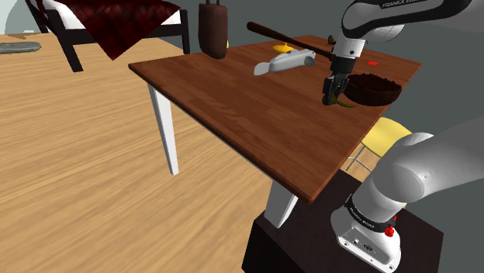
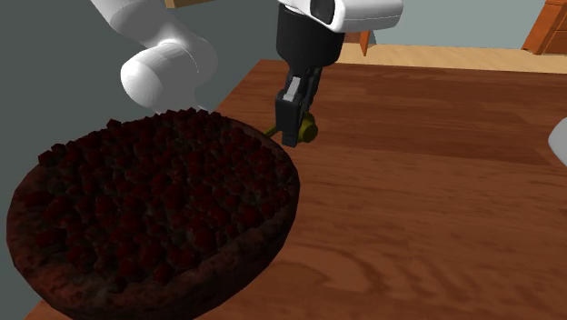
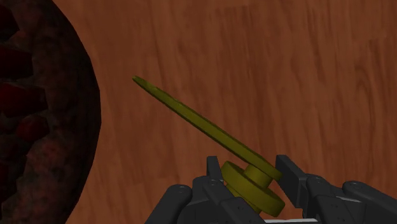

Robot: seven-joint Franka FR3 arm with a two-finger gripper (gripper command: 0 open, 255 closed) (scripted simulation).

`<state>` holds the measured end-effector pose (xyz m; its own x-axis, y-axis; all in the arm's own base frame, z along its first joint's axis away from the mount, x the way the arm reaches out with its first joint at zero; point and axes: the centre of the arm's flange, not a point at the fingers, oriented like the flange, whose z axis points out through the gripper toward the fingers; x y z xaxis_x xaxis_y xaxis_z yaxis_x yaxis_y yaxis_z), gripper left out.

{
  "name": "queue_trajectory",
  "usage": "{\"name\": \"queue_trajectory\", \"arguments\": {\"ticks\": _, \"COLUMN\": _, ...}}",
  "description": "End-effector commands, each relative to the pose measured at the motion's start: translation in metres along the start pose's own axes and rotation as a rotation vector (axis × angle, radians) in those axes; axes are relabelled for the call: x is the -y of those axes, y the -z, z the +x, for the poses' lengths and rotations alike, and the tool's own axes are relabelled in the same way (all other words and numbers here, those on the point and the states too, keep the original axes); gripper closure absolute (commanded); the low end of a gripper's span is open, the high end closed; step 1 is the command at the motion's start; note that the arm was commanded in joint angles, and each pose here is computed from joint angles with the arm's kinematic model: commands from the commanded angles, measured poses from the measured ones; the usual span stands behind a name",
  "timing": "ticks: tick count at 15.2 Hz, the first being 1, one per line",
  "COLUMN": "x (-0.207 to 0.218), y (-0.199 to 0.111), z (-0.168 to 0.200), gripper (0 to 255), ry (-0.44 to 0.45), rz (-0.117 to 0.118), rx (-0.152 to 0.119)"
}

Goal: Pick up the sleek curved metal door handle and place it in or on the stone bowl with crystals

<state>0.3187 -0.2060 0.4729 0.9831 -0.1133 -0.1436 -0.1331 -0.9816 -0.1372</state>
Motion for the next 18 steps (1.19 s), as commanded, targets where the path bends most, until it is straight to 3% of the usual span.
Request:
{"name": "queue_trajectory", "arguments": {"ticks": 1, "x": 0.000, "y": 0.000, "z": 0.000, "gripper": 255, "ry": 0.000, "rz": 0.000, "rx": 0.000}}
{"name": "queue_trajectory", "arguments": {"ticks": 7, "x": 0.000, "y": 0.000, "z": 0.000, "gripper": 255, "ry": 0.000, "rz": 0.000, "rx": 0.000}}
{"name": "queue_trajectory", "arguments": {"ticks": 18, "x": 0.008, "y": 0.057, "z": -0.008, "gripper": 255, "ry": 0.000, "rz": 0.000, "rx": 0.000}}
